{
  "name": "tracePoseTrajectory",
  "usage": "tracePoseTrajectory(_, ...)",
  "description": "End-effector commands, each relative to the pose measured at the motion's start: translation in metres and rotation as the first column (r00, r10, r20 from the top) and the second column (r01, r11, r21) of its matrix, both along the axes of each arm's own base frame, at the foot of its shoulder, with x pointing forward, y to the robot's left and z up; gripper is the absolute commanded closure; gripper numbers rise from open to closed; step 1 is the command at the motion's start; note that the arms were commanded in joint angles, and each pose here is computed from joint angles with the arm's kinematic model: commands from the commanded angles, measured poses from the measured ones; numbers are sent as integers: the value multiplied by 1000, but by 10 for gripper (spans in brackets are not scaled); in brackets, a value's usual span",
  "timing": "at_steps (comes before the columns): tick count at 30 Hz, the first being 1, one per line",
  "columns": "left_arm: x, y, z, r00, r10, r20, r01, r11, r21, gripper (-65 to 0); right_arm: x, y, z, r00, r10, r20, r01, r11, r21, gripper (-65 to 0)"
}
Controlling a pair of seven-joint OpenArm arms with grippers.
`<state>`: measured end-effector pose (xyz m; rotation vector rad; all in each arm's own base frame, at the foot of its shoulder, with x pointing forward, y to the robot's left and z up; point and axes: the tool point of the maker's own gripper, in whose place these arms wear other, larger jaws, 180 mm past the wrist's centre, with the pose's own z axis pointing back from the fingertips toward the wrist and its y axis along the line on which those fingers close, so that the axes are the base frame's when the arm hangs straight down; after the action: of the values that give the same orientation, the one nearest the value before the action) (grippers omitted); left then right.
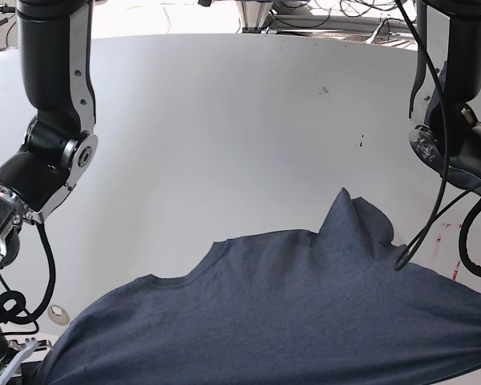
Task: Fold the T-shirt properly
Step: 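Lift the shirt with both grippers and stretch it between them, then lay the stretched shirt flat by pulling both grippers back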
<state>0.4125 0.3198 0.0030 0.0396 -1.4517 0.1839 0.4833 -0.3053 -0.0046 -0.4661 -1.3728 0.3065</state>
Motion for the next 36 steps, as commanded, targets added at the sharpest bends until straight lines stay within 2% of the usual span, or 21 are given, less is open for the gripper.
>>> tracePoseTrajectory(1,-6,13,24,996,56,70,-57,998,20,0,-9,-20,26,996,-74,49,75,997,-19,-2)
tracePoseTrajectory(11,-2,5,22,998,36,57,-38,998,40,0,-9,-20,24,996,-77,46,78,997,-22,-2)
tracePoseTrajectory(14,0,1,19,999,25,45,-28,998,55,0,-10,-22,9,997,-82,16,82,996,-22,-2)
tracePoseTrajectory(20,1,-3,-32,997,11,-79,-5,998,63,0,-24,-18,-30,995,-88,-39,86,995,-51,-2)
tracePoseTrajectory(24,-1,-16,-68,988,-53,-142,58,998,29,0,-41,-15,-63,992,-97,-78,93,994,-53,-2)
tracePoseTrajectory(27,-7,-21,-96,976,-89,-197,92,996,6,0,-55,-14,-92,987,-108,-120,104,994,-35,-2)
tracePoseTrajectory(36,-49,-13,-173,928,-121,-352,105,992,-63,0,-104,-14,-171,954,-146,-260,148,989,-10,-2)
